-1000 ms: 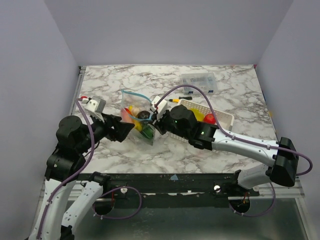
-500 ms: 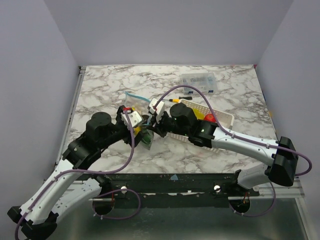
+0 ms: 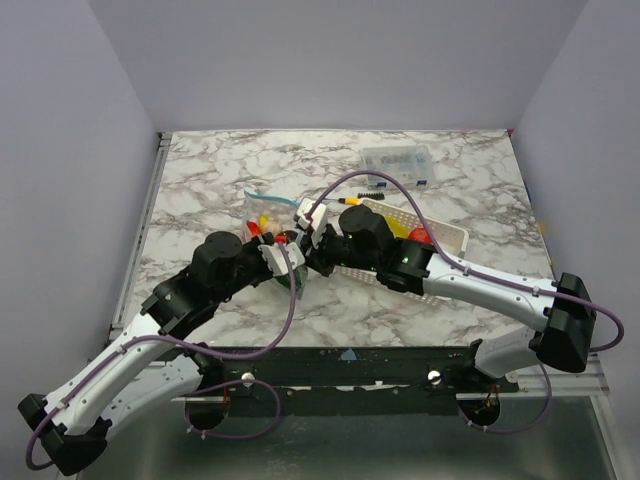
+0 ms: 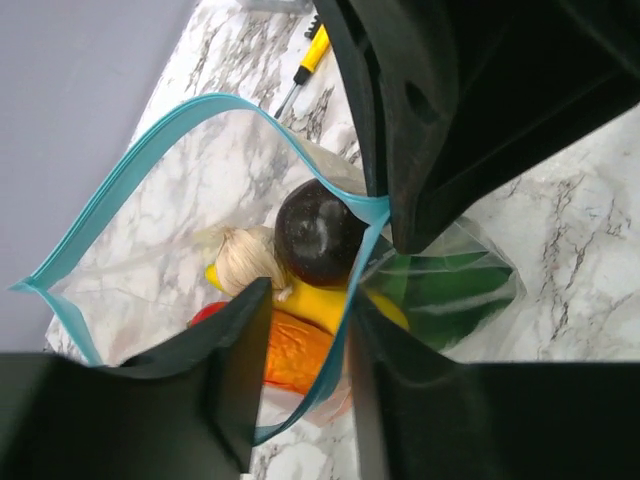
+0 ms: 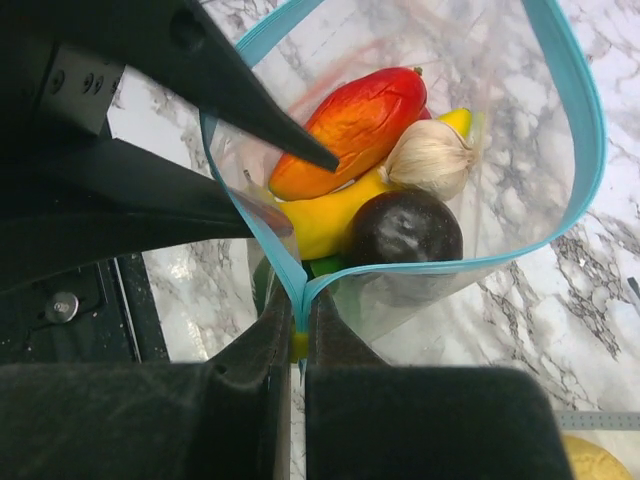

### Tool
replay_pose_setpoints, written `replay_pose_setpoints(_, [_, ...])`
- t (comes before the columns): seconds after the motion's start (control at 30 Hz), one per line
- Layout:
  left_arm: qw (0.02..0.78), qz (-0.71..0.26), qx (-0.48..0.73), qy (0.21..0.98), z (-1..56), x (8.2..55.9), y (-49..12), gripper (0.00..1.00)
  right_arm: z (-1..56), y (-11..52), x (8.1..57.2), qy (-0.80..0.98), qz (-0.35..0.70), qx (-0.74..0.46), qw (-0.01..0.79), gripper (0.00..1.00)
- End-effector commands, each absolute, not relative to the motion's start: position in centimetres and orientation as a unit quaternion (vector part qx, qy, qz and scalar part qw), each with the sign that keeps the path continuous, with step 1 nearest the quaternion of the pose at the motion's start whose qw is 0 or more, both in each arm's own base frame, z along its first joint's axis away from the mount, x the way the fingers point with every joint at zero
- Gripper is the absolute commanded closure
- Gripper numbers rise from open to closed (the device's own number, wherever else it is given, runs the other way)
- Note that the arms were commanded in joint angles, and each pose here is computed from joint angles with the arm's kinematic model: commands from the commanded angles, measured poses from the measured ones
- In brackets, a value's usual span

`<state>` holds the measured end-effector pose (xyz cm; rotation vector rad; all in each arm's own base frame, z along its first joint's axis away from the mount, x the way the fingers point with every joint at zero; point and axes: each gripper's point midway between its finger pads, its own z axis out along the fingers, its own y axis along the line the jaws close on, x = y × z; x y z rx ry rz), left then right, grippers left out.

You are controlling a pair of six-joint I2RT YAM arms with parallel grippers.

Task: Place the food in the zip-top bag and seal the zipper
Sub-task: Adjust the zipper food storage bag at the center of the board.

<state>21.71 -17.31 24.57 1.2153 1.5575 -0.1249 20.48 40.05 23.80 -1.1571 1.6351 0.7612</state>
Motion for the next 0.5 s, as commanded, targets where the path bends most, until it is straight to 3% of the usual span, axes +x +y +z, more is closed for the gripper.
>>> replay_pose_setpoints(0.0, [0.576, -0.007, 0.496, 0.650, 25.3, 22.5, -15.8, 0.75, 26.4, 40.5, 20.3, 0.649, 0.328, -0.478, 0.493, 1.00])
replay_pose_setpoints(0.13, [0.588, -0.011, 0.469, 0.659, 26.1, 22.4, -15.3, 1.00, 26.7, 40.7, 20.8, 0.655, 0.326, -0.465, 0.498, 1.00])
replay_pose_setpoints(0.2, [0.594, -0.031, 0.443, 0.671, 26.7, 22.1, -15.3, 1.00, 26.9, 40.6, 21.6, 0.665, 0.321, -0.440, 0.512, 0.96])
replay_pose_setpoints(0.27, [0.603, -0.058, 0.404, 0.685, 27.3, 21.7, -15.3, 1.00, 26.8, 40.4, 22.1, 0.676, 0.319, -0.414, 0.520, 0.74])
replay_pose_setpoints(0.3, [0.610, -0.074, 0.377, 0.693, 27.8, 21.6, -15.2, 1.00, 27.2, 40.4, 22.5, 0.677, 0.322, -0.396, 0.530, 0.55])
replay_pose_setpoints(0.37, [0.620, -0.120, 0.313, 0.709, 28.7, 21.1, -15.3, 1.00, 27.0, 39.9, 23.3, 0.697, 0.320, -0.350, 0.537, 0.35])
replay_pose_setpoints(0.47, [0.619, -0.203, 0.212, 0.728, 29.8, 20.4, -15.9, 1.00, 26.6, 39.5, 22.7, 0.689, 0.354, -0.318, 0.547, 0.30])
